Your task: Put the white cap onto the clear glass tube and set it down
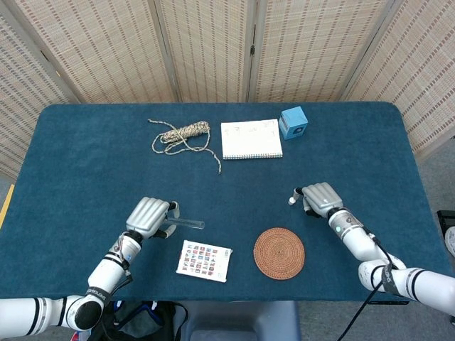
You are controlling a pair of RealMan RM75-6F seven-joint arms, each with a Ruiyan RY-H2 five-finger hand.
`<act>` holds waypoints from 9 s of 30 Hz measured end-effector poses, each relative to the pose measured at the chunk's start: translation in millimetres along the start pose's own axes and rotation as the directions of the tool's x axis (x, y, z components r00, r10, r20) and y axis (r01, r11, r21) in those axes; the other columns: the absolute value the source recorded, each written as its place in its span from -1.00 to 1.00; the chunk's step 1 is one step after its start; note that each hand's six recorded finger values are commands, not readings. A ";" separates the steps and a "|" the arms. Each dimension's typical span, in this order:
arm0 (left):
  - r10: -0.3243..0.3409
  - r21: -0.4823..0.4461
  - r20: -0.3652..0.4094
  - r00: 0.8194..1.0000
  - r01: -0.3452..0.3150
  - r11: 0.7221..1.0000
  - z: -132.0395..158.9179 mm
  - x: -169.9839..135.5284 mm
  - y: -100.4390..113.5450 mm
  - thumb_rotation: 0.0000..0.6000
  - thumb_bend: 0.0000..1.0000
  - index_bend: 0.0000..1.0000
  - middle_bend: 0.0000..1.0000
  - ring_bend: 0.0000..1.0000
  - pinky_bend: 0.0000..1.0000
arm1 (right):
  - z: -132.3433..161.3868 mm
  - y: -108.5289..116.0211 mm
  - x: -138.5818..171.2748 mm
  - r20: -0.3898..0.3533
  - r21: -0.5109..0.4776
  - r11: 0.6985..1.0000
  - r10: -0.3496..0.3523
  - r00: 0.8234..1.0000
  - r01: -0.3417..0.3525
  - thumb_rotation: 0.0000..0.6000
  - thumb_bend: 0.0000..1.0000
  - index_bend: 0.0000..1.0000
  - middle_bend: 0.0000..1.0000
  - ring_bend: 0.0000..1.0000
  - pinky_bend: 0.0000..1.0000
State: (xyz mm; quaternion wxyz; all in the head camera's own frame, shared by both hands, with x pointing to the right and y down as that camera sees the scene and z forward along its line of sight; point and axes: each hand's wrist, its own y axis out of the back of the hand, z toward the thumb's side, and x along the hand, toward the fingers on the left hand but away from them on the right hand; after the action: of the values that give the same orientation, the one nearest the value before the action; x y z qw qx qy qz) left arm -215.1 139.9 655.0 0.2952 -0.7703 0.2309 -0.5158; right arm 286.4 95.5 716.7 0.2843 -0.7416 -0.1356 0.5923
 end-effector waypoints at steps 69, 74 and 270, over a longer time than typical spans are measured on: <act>-0.037 -0.011 -0.006 0.999 0.037 0.999 -7.2 -1.2 -15.7 1.00 -0.28 0.19 1.00 0.80 1.00 | 14.0 -15.6 -46.0 0.027 0.050 0.994 -0.096 0.995 0.095 1.00 -0.40 -0.10 -0.73 -1.00 -1.00; -0.039 -0.011 -0.009 0.999 0.039 0.999 -8.2 -0.7 -16.6 1.00 -0.28 0.19 1.00 0.80 1.00 | 13.4 -14.9 -46.7 0.031 0.054 0.994 -0.097 0.995 0.095 1.00 -0.39 -0.07 -0.71 -1.00 -1.00; -0.064 -0.145 -0.040 0.997 0.058 0.988 42.6 70.2 -23.0 1.00 -0.28 -0.43 0.79 0.58 1.00 | 3.4 88.1 107.5 -0.107 -0.363 0.875 -0.379 0.919 0.319 1.00 -0.50 -0.48 -0.60 -1.00 -0.98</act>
State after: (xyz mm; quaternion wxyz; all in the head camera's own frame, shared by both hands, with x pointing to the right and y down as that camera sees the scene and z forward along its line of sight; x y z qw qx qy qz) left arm -148.9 119.3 704.7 0.2177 -0.7847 0.2505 -0.5236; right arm 299.3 83.6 578.8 0.2660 -0.7913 -0.3418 0.4315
